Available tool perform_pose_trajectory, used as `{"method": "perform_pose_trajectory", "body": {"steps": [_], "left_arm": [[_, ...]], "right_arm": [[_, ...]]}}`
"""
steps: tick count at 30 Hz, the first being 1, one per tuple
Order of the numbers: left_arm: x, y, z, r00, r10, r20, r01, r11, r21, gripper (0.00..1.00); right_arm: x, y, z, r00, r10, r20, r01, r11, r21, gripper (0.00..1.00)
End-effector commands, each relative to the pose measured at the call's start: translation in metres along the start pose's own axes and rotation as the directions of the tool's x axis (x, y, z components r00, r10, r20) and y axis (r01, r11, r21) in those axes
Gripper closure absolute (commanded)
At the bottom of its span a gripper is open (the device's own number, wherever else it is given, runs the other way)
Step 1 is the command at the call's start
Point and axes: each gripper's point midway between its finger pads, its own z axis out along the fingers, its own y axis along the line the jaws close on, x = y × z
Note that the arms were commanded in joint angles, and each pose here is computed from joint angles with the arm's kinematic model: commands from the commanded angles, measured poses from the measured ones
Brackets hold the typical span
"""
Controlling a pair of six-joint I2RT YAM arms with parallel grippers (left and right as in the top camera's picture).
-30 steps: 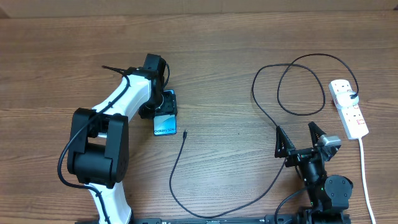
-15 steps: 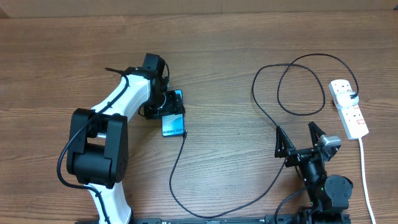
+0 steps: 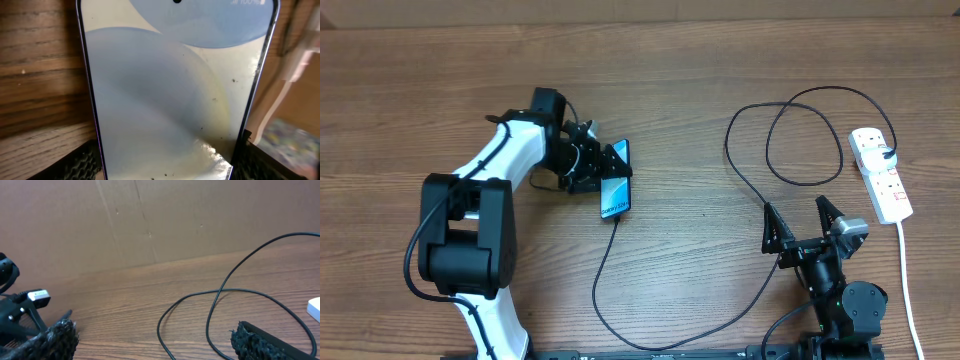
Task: Plug charger to phone and switch on socket
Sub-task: 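Lift the phone with the left gripper and tilt it upright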
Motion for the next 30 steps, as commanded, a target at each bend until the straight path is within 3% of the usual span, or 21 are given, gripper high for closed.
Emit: {"method": "perform_pose_trajectory", "body": {"steps": [1,7,25,30], "left_arm": [[0.001,-0.018,-0.007,1.0,0.01,-0.022,-0.007,0.987,0.161,0.29],[0.001,-0.032,-0.019,0.999,0.027,-0.02,-0.02,0.958,0.287,0.28],[-0.001,-0.032,-0.018,0.999,0.048,-0.007,-0.044,0.958,0.284,0.27],[-0.001,-0.032,-0.018,0.999,0.049,-0.007,-0.045,0.958,0.284,0.27]], "right_arm": [[0.002,-0.002,0.0,1.0,0.002,0.001,-0.002,1.0,0.005,0.0],[0.002,-0.002,0.0,1.0,0.002,0.001,-0.002,1.0,0.005,0.0],[0.002,-0.002,0.0,1.0,0.002,0.001,-0.002,1.0,0.005,0.0],[-0.015,0.003,0.0,0.997,-0.015,0.073,0.016,1.0,-0.012,0.0]]}}
